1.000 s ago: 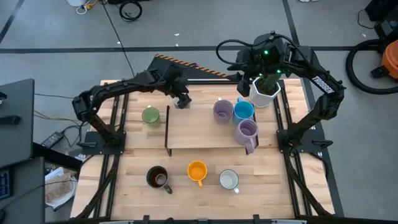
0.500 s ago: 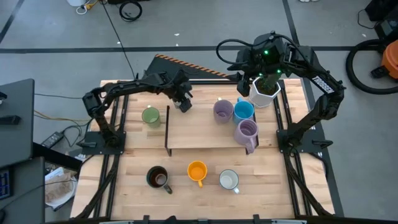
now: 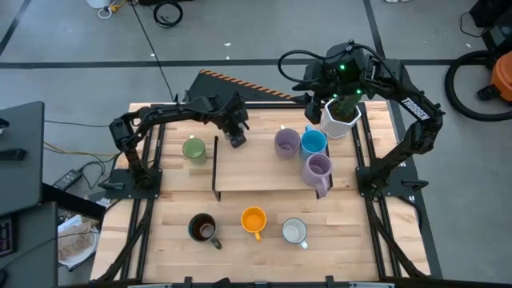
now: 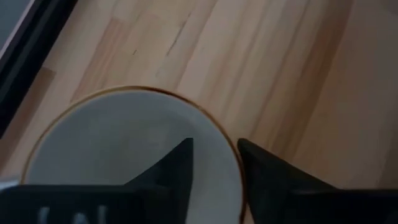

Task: Place coffee mugs
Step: Put the light blue mug on the shelf

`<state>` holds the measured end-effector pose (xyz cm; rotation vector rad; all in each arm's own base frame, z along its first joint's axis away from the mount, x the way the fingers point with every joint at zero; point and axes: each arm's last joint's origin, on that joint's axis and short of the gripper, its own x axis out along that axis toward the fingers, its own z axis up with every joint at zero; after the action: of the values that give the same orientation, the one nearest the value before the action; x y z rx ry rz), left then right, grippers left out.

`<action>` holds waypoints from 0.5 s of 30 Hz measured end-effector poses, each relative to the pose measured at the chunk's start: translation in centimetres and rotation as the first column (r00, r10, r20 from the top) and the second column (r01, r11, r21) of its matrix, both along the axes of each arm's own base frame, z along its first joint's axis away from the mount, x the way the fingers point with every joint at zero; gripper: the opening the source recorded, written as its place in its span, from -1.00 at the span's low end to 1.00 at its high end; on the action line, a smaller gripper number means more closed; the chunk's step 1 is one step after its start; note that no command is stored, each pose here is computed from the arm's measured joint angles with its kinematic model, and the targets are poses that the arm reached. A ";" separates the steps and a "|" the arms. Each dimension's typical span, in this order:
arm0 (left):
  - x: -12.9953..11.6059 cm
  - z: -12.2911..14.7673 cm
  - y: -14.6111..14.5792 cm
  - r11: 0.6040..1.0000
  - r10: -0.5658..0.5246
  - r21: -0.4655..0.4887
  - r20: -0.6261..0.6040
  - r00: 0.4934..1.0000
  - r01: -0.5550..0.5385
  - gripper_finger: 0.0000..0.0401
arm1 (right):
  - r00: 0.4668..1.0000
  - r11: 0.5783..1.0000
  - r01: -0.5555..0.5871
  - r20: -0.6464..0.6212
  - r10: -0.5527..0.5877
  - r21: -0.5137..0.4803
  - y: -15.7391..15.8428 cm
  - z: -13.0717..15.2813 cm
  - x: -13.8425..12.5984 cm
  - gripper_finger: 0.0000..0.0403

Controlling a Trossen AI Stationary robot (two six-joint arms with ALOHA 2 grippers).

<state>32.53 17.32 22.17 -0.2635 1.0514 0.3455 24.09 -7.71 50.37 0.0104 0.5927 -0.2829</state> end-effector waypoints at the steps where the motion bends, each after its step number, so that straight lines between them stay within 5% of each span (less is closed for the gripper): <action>1: 0.0 0.0 0.0 1.000 -0.011 0.006 -0.002 1.000 0.011 -0.43 | 1.000 1.000 0.000 0.000 0.000 0.000 0.0 0.0 0.0 -0.16; 8: 0.2 0.1 -0.2 0.999 -0.030 0.027 0.000 1.000 0.030 -0.83 | 1.000 1.000 0.000 0.000 0.000 0.000 0.0 0.0 0.0 -0.16; 15: 0.0 0.4 -0.2 0.999 -0.023 0.025 0.000 1.000 0.023 -0.85 | 1.000 1.000 0.000 0.001 0.000 0.000 0.0 0.0 0.0 -0.16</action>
<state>32.50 17.13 22.55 -0.2287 1.0485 0.3380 24.08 -7.71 50.38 0.0104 0.5920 -0.2826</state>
